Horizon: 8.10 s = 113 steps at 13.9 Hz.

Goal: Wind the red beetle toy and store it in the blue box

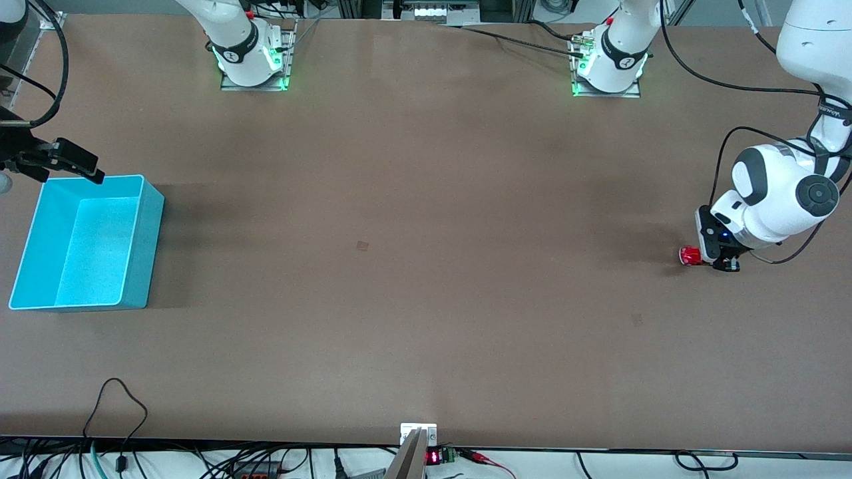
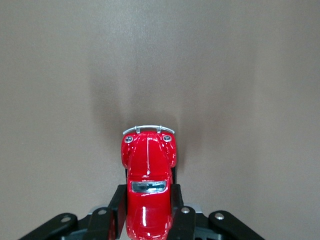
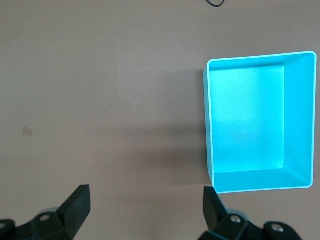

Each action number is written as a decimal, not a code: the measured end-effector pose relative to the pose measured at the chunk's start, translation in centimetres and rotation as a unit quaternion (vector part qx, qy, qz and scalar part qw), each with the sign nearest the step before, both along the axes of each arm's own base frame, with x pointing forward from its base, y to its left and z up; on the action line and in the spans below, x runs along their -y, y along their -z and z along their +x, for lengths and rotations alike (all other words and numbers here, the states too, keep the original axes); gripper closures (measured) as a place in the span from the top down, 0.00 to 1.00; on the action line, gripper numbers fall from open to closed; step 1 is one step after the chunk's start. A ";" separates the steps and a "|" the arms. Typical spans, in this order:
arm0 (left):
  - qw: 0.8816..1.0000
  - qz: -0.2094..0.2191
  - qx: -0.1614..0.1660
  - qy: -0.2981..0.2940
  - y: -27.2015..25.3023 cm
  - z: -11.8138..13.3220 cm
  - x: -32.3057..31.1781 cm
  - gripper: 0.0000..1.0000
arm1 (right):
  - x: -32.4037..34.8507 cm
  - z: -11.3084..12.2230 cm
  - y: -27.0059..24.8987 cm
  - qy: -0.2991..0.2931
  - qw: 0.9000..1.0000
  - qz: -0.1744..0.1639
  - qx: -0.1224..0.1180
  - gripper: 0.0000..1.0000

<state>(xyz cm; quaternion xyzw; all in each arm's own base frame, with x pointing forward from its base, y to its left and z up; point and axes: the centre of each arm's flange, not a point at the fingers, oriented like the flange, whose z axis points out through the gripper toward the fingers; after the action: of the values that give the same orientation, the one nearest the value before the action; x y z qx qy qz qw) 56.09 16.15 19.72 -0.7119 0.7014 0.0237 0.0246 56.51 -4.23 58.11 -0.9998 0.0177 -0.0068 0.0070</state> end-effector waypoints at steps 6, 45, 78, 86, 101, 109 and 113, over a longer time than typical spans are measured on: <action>1.000 -0.001 -0.005 0.001 0.1 0.2 0.1 0.72 | 0.0 0.0 0.0 0.000 1.000 0.000 0.000 1.00; 0.751 -0.019 0.007 -0.660 -37.0 7.6 20.4 1.00 | 1.1 0.4 0.9 0.010 1.000 0.000 -0.005 1.00; 0.708 -0.046 0.039 -0.703 -40.5 -1.0 18.5 1.00 | -1.5 9.2 25.7 -0.422 0.906 0.000 -0.045 1.00; 0.707 -0.046 0.038 -0.705 -40.4 -1.0 18.5 1.00 | 1.7 5.4 33.7 -0.677 0.732 0.041 -0.064 1.00; 0.707 -0.045 0.038 -0.705 -40.4 -1.0 18.5 1.00 | 5.1 -0.7 40.3 -0.710 0.703 0.017 -0.038 1.00; 0.707 -0.045 0.038 -0.705 -40.4 -1.0 18.6 1.00 | 4.1 0.1 38.8 -0.718 0.696 -0.001 -0.021 0.46; 0.707 -0.045 0.038 -0.704 -40.4 -1.0 18.6 1.00 | 0.0 2.7 34.6 -0.705 0.708 -0.018 0.032 0.45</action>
<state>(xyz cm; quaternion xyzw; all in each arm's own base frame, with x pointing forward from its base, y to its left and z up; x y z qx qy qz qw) 55.12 -2.45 60.11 -0.9997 -0.0052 -0.0248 -0.0048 59.24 -4.24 23.48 -0.7204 -0.6928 -0.0322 -0.0074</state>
